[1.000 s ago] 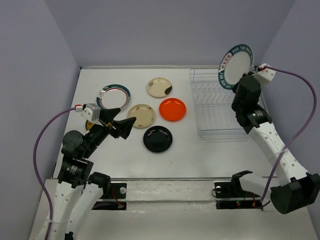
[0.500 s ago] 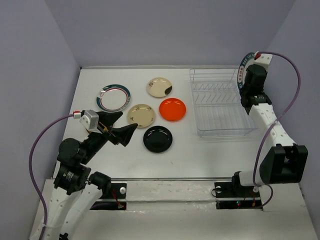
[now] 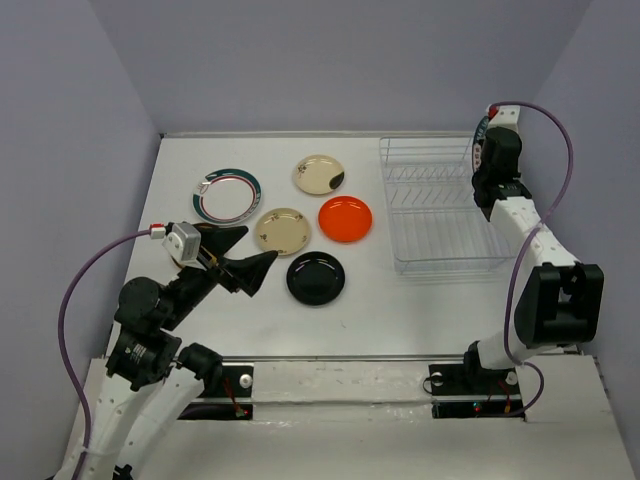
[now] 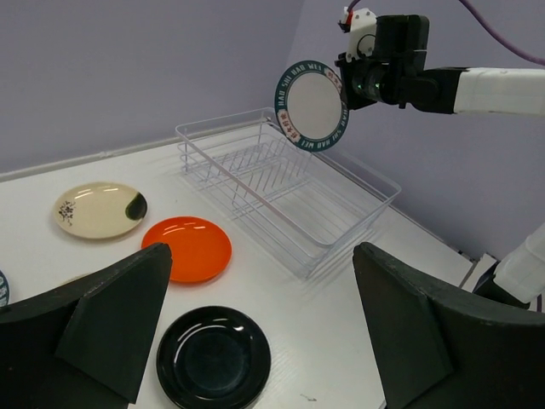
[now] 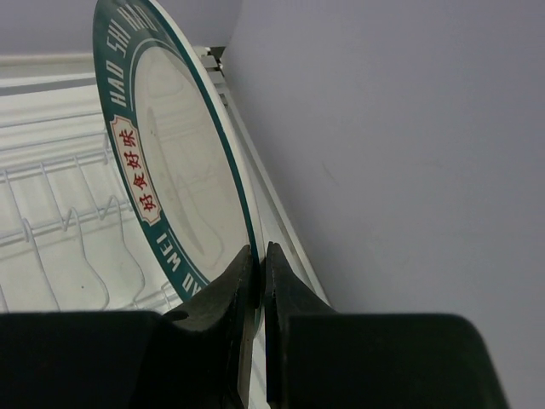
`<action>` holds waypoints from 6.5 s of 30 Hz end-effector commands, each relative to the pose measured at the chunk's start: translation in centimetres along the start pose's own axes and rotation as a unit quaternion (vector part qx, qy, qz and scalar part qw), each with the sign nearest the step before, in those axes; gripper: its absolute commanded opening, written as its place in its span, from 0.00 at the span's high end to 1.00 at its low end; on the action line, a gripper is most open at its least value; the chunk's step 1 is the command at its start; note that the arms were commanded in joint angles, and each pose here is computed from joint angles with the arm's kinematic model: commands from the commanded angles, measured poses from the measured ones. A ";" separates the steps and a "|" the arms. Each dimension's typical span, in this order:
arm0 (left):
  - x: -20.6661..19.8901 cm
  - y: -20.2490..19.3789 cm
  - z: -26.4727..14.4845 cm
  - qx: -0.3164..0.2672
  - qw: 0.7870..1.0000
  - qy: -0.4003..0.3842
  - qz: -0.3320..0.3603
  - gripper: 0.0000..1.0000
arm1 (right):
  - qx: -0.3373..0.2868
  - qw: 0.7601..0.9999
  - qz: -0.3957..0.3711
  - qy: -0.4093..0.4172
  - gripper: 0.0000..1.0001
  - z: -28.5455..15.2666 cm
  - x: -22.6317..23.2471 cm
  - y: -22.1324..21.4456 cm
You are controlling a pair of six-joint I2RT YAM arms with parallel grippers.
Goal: Load the plates into the dish rack
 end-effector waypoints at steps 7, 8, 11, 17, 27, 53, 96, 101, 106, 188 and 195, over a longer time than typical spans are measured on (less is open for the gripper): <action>-0.2 1.5 0.2 -0.018 1.000 -0.005 0.013 0.01 | -0.036 0.997 0.062 0.000 0.93 0.8 0.8 0.4; -0.1 1.4 0.4 -0.016 1.000 -0.004 0.011 0.01 | -0.031 0.998 0.061 0.007 0.93 0.9 1.1 -0.1; 0.0 1.3 0.4 -0.014 1.000 0.000 0.009 0.01 | -0.022 0.997 0.069 0.013 0.93 1.3 1.7 -0.8; 0.9 0.9 0.8 -0.010 0.999 0.028 -0.015 0.01 | -0.009 0.997 0.073 -0.005 0.75 1.6 1.5 -1.4; 3.0 0.8 1.2 -0.007 0.996 0.090 -0.020 0.01 | 0.009 0.986 0.161 0.038 0.22 -3.2 1.3 6.1; 10.3 -1.3 -1.0 0.023 0.948 0.315 -0.038 0.01 | 0.301 0.823 0.137 0.462 0.45 -32.9 25.9 -17.7; 8.9 -0.9 -0.7 0.021 0.963 0.266 -0.031 0.01 | -0.018 0.974 0.185 0.127 0.93 -16.9 6.8 4.4; 8.2 -0.6 -0.6 0.018 0.967 0.251 -0.029 0.01 | -0.057 0.993 0.107 -0.017 0.93 -11.3 2.2 7.9; 7.8 -0.7 -0.7 0.018 0.969 0.243 -0.029 0.01 | -0.047 0.997 0.033 -0.054 0.93 -6.7 1.0 9.1; 17.3 -26.0 4.8 0.258 0.819 0.453 -0.240 0.39 | 0.070 0.798 0.297 0.520 0.16 -26.4 7.8 -1.6; 18.4 -28.5 6.2 0.239 0.820 0.447 -0.267 0.52 | 0.081 0.794 0.292 0.527 0.16 -26.5 8.2 -2.0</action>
Point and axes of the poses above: each gripper's point midway between its finger pads, its own z axis out along the fingers, its own x axis along the line the jaws close on, y = z × x, the point moved 2 cm from there along -z, back along the fingers, and after that the axes turned 10 degrees about z, right-handed, at the moved point
